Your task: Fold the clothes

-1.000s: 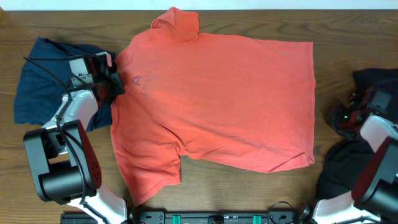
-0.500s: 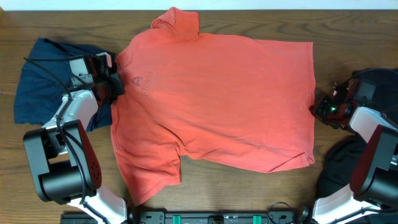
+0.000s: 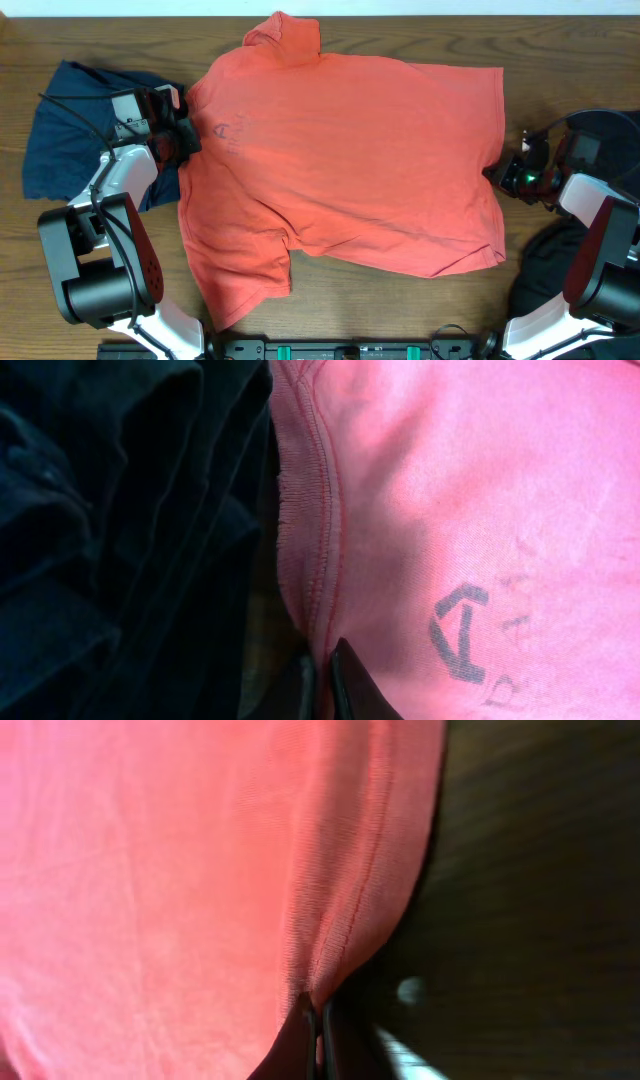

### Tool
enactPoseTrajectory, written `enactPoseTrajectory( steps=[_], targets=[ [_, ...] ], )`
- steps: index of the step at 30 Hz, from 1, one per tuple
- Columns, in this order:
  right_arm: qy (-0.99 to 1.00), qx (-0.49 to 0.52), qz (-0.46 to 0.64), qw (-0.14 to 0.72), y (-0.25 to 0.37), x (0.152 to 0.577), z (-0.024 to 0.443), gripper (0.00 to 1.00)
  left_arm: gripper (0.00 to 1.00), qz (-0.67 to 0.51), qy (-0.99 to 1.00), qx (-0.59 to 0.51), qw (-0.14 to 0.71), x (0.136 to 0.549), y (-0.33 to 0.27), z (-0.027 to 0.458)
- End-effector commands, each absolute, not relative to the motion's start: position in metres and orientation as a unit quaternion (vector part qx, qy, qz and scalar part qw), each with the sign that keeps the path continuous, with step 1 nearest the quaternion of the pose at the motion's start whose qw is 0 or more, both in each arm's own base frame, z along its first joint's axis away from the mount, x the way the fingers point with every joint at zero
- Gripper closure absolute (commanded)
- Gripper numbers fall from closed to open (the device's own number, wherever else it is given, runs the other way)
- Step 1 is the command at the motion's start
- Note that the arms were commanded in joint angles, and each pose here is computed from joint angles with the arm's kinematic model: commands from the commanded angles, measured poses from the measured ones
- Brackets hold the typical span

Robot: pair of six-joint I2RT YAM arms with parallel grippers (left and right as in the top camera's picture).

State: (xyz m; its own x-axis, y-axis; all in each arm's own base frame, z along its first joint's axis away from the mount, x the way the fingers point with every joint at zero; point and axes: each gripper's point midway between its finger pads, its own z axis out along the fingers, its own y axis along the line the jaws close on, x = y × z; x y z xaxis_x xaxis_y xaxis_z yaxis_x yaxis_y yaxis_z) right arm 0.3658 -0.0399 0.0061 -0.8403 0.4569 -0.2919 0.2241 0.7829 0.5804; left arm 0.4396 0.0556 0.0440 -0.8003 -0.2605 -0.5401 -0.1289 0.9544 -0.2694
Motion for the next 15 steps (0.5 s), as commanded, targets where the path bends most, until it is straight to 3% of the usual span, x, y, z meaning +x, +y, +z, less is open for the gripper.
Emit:
enactPoseTrajectory(
  steps=[1,4,6,15],
  targets=[
    [0.917,0.145,0.291,0.231,-0.028,0.367,0.019,0.98,0.93,-0.104,0.937,-0.112,0.314,0.446,0.061,0.058],
    [0.922,0.155,0.253,0.249,-0.042,0.370,0.029,0.95,0.93,-0.104,0.937,-0.112,0.314,0.446,0.061,0.058],
    [0.924,0.157,0.231,0.261,-0.048,0.370,0.038,0.99,0.93,-0.104,0.937,-0.112,0.314,0.446,0.061,0.058],
    [0.920,0.175,0.231,0.263,-0.044,0.369,0.052,0.97,0.93,-0.104,0.937,-0.112,0.314,0.446,0.061,0.058]
  ],
)
